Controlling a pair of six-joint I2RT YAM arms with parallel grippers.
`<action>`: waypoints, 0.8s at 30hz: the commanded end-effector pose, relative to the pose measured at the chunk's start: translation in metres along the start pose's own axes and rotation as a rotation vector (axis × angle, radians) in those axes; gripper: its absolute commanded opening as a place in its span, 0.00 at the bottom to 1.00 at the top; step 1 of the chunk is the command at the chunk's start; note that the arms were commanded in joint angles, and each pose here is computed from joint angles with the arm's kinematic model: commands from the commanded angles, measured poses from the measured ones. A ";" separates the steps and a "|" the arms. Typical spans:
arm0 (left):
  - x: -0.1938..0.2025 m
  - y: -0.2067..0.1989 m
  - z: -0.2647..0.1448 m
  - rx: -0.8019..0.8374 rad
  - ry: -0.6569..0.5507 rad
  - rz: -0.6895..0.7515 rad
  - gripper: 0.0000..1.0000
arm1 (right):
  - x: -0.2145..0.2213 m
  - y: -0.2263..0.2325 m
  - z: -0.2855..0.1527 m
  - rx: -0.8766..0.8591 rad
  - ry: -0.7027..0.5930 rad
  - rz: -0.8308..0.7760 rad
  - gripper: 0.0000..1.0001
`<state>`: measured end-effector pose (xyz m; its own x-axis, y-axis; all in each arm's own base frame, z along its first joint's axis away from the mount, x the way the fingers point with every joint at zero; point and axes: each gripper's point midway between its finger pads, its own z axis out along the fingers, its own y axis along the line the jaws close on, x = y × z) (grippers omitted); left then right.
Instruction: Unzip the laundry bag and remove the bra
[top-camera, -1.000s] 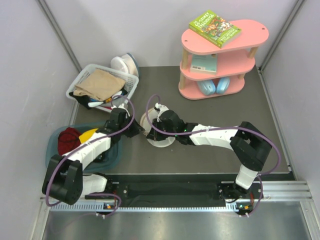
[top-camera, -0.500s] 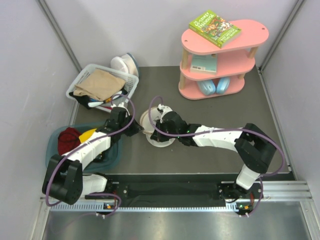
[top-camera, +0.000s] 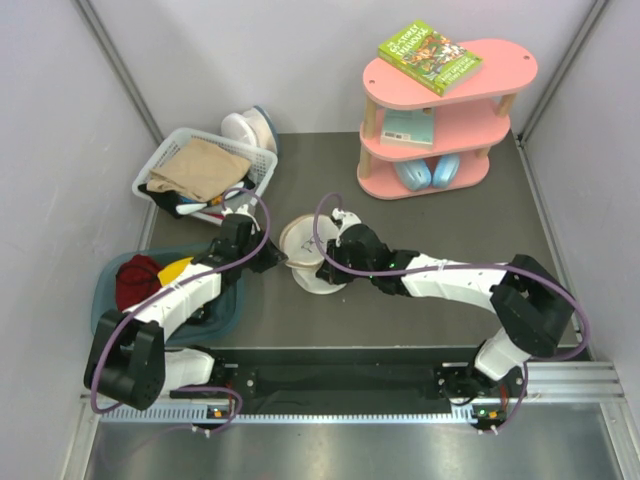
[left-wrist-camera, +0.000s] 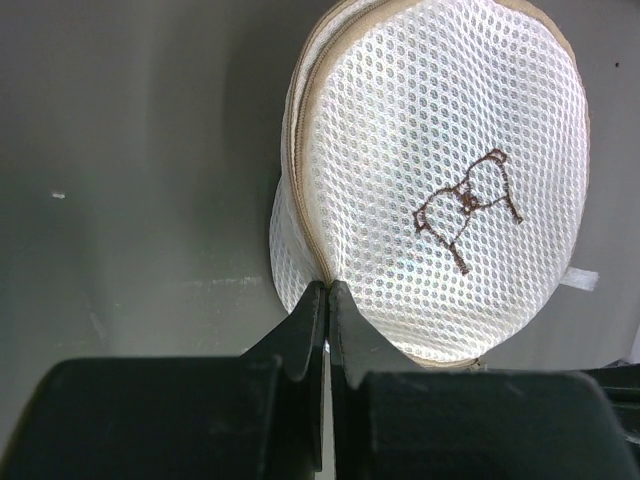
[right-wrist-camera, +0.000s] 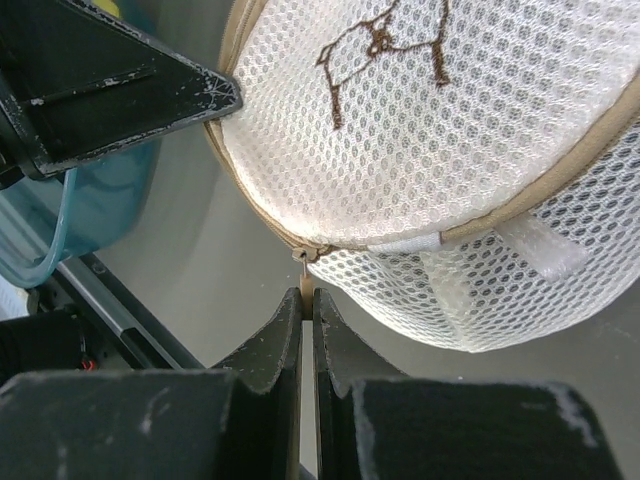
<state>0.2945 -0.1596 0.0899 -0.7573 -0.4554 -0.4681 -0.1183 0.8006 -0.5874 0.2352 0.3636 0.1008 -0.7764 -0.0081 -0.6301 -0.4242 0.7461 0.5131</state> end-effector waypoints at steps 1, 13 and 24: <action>-0.025 -0.006 -0.008 -0.010 -0.090 0.037 0.00 | -0.014 -0.009 -0.012 0.025 -0.044 -0.004 0.00; -0.026 -0.003 -0.009 -0.025 -0.099 0.044 0.00 | -0.018 -0.026 -0.017 0.069 -0.062 0.002 0.00; -0.027 -0.019 -0.016 0.049 -0.089 0.072 0.29 | -0.017 -0.028 -0.018 0.065 -0.052 -0.024 0.00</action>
<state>0.2939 -0.1653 0.0993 -0.7583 -0.4398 -0.4812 -0.0808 0.7959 -0.6000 0.2434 0.3507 0.1034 -0.7659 0.0144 -0.6428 -0.4139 0.7540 0.5101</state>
